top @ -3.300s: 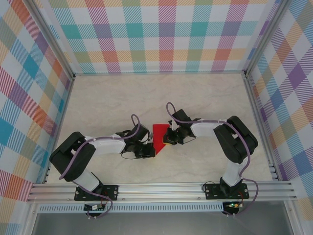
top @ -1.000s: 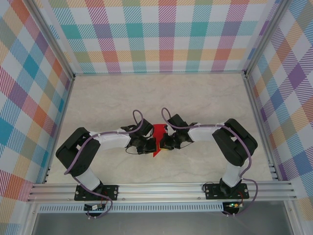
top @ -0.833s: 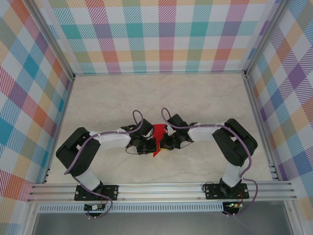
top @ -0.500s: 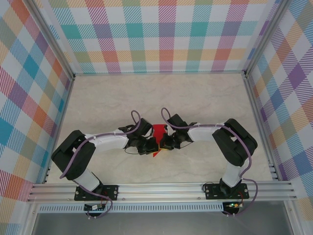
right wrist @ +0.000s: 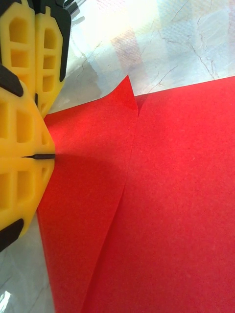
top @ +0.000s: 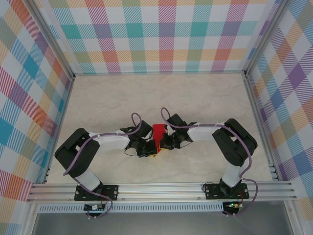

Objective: Fold a paper plane with a square sheet of paper (pick it up from the middle)
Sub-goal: Third fold the triangle at the center of the table.

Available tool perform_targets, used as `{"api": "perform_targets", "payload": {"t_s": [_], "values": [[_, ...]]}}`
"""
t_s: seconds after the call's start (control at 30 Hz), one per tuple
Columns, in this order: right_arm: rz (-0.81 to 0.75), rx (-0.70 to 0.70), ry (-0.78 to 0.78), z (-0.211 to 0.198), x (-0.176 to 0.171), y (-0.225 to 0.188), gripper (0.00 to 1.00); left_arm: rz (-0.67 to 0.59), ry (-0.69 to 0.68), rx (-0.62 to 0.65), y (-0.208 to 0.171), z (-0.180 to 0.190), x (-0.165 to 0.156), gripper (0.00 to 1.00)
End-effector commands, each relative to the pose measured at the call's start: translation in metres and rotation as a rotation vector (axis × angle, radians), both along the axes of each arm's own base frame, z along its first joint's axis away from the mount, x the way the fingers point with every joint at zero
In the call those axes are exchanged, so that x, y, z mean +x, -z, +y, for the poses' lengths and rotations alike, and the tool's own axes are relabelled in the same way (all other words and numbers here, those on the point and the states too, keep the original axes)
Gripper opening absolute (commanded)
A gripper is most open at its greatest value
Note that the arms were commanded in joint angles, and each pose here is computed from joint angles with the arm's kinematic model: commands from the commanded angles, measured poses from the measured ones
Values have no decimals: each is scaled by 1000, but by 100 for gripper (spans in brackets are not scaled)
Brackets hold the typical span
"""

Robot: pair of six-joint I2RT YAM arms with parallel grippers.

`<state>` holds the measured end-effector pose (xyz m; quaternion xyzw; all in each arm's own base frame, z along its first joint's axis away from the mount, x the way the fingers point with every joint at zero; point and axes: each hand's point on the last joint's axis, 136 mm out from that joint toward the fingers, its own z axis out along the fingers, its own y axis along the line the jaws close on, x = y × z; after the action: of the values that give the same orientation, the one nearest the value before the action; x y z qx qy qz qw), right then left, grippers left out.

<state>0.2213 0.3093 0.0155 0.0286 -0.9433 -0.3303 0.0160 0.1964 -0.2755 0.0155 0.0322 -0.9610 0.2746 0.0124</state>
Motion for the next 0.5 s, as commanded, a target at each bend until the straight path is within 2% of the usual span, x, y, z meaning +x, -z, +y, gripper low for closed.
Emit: {"api": "perform_targets", "payload": {"t_s": [0.0, 0.47], "values": [[-29, -101, 46, -17, 13, 17, 5, 116, 12, 164, 31, 32, -31, 7], [-59, -125, 173, -59, 56, 26, 5, 154, 15, 205, 41, 43, -41, 7]]}}
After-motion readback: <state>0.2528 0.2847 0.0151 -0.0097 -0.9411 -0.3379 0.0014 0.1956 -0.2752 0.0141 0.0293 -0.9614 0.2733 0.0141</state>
